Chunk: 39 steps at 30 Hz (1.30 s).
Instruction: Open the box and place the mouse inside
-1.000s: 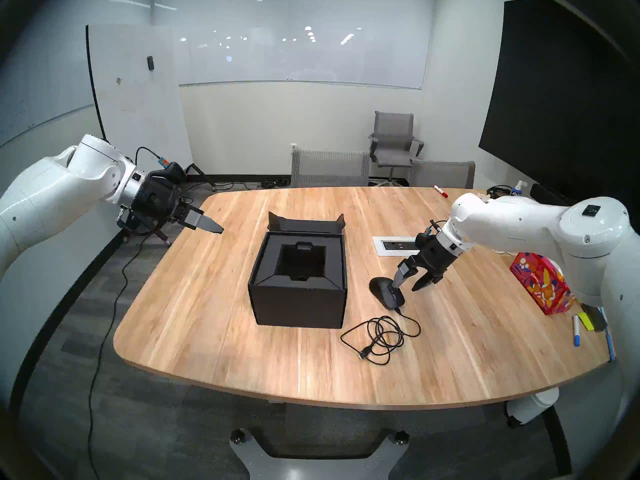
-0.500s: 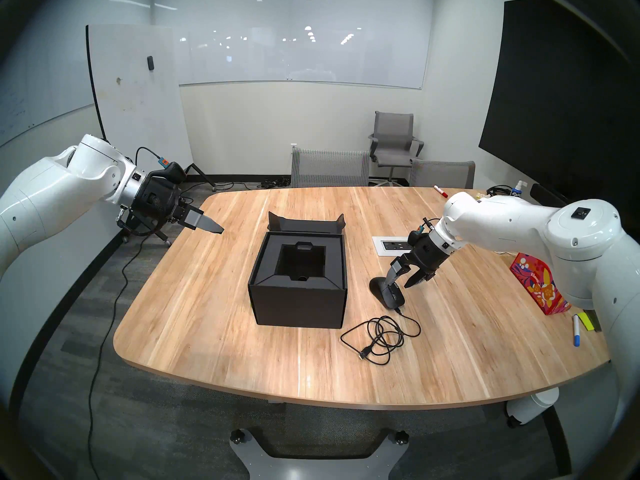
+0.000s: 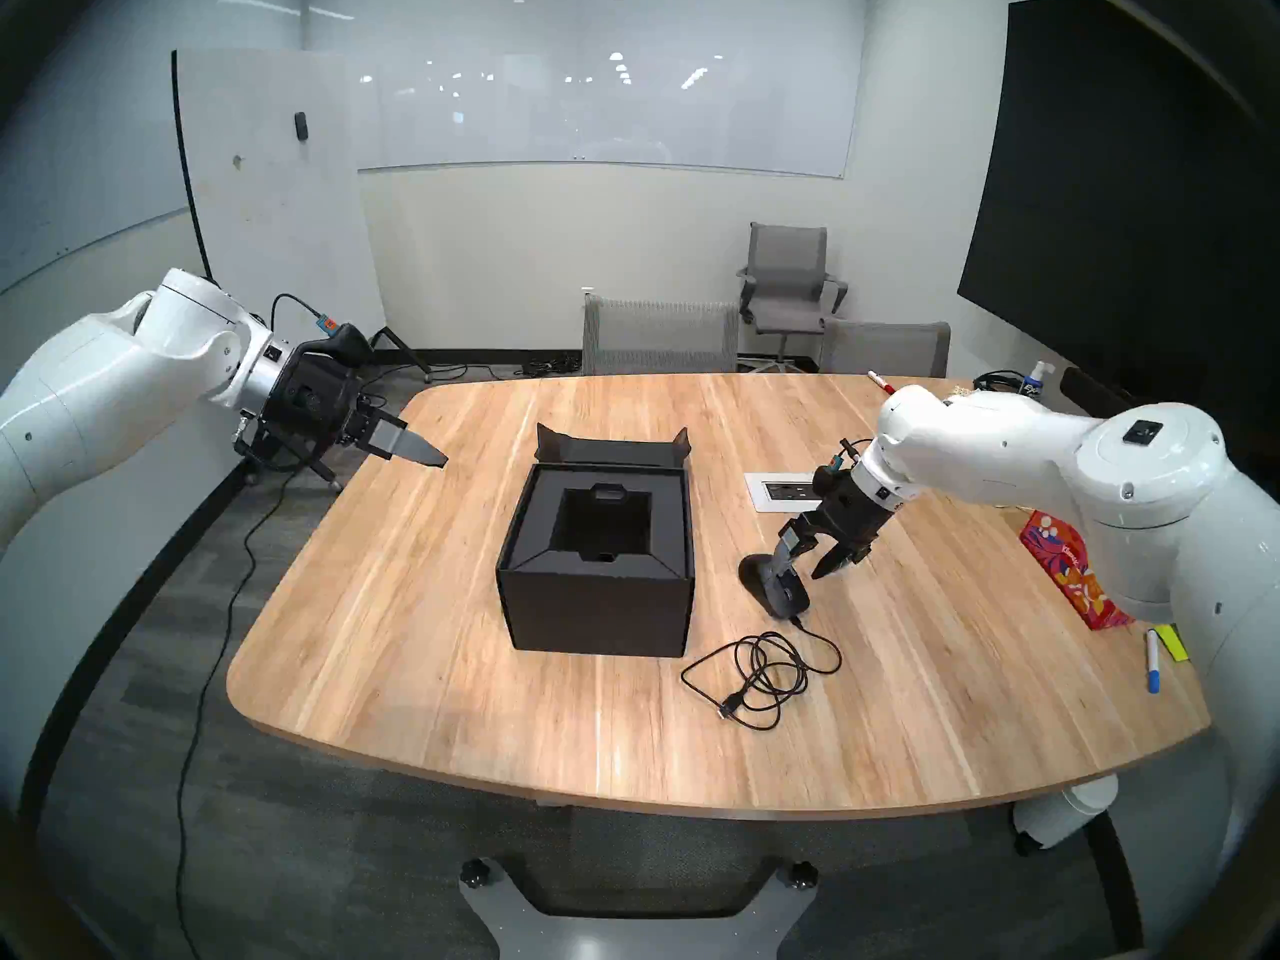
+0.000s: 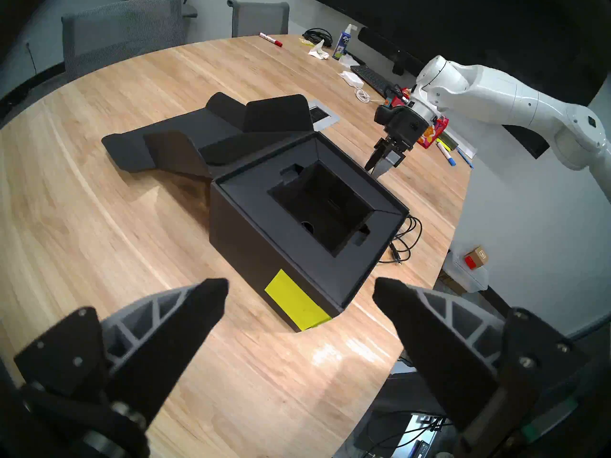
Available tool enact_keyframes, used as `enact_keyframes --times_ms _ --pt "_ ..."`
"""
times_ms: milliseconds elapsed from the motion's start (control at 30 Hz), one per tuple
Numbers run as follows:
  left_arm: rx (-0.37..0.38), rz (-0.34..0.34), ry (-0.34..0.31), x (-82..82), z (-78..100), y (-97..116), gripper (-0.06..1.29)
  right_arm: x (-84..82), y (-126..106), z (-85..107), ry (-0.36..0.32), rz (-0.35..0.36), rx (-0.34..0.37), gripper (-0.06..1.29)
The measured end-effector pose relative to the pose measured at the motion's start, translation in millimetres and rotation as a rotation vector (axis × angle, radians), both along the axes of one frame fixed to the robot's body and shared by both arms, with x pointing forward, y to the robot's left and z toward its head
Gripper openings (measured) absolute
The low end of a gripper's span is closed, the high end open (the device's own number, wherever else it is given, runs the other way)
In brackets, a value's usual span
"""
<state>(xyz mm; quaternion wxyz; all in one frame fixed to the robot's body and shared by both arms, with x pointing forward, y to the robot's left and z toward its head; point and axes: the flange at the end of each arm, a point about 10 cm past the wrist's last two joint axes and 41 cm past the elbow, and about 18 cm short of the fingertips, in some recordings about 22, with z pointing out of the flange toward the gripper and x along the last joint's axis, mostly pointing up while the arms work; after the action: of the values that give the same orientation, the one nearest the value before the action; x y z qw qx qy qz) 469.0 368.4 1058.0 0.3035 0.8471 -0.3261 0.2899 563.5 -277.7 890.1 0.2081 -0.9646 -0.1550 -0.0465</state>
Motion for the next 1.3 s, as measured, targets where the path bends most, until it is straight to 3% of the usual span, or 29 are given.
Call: enact_keyframes --times_ms 400,833,1300 --pt "-0.003 -0.001 0.001 -0.2 0.2 0 1.2 7.7 7 3.9 -0.02 0.007 -0.043 1.23" --pt "-0.006 -0.004 0.001 -0.7 0.3 -1 1.2 12.5 21 5.5 -0.033 0.012 -0.027 1.23" --pt "-0.007 -0.005 0.002 -1.0 0.3 -1 1.2 13.2 30 -3.8 -0.029 0.028 -0.06 1.23"
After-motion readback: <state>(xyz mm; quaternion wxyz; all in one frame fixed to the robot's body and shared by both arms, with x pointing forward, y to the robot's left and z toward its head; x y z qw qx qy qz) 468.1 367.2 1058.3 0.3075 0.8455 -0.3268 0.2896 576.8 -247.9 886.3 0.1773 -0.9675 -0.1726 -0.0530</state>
